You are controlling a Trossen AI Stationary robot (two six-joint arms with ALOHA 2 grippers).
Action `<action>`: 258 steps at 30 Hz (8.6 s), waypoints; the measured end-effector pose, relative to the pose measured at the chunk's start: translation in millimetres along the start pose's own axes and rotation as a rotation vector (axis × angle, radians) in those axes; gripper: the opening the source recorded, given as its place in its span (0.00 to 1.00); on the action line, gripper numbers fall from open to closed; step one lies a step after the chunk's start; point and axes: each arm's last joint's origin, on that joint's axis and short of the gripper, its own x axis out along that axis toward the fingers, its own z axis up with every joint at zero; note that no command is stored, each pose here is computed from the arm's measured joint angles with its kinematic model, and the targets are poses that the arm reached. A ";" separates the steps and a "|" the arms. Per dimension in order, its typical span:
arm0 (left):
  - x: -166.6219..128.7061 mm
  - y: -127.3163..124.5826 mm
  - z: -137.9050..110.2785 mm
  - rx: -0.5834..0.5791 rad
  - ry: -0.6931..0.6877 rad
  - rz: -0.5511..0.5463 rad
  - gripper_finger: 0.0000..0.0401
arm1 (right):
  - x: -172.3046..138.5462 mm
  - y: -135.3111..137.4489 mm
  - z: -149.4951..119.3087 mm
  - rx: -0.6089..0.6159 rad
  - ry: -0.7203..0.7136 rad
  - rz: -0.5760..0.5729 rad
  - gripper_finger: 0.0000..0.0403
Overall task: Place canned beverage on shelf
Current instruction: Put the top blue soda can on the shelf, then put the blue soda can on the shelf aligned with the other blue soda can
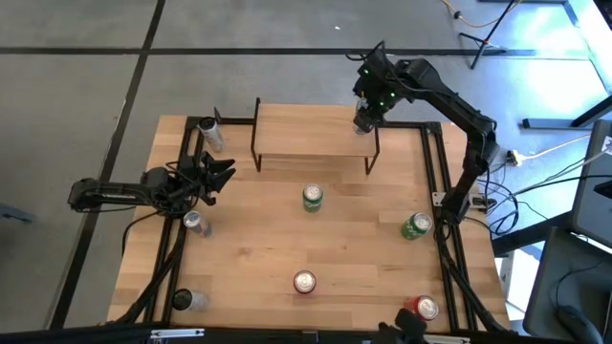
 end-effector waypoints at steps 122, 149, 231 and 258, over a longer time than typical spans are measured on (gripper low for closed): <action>40.6 -67.6 74.9 -0.231 1.619 0.806 0.89 | 14.5 212.6 -93.5 -0.332 -0.147 0.371 0.79; 34.7 -89.3 45.0 -0.191 1.637 1.057 0.89 | 14.1 213.2 -88.9 -0.323 -0.201 0.353 0.79; 246.5 -126.8 -94.9 0.277 1.890 0.340 0.69 | 19.5 239.2 -160.8 -0.239 -0.118 0.252 0.79; 120.8 -150.6 84.0 0.343 1.365 0.022 0.77 | 57.0 300.9 -104.3 -0.165 -0.623 0.419 0.79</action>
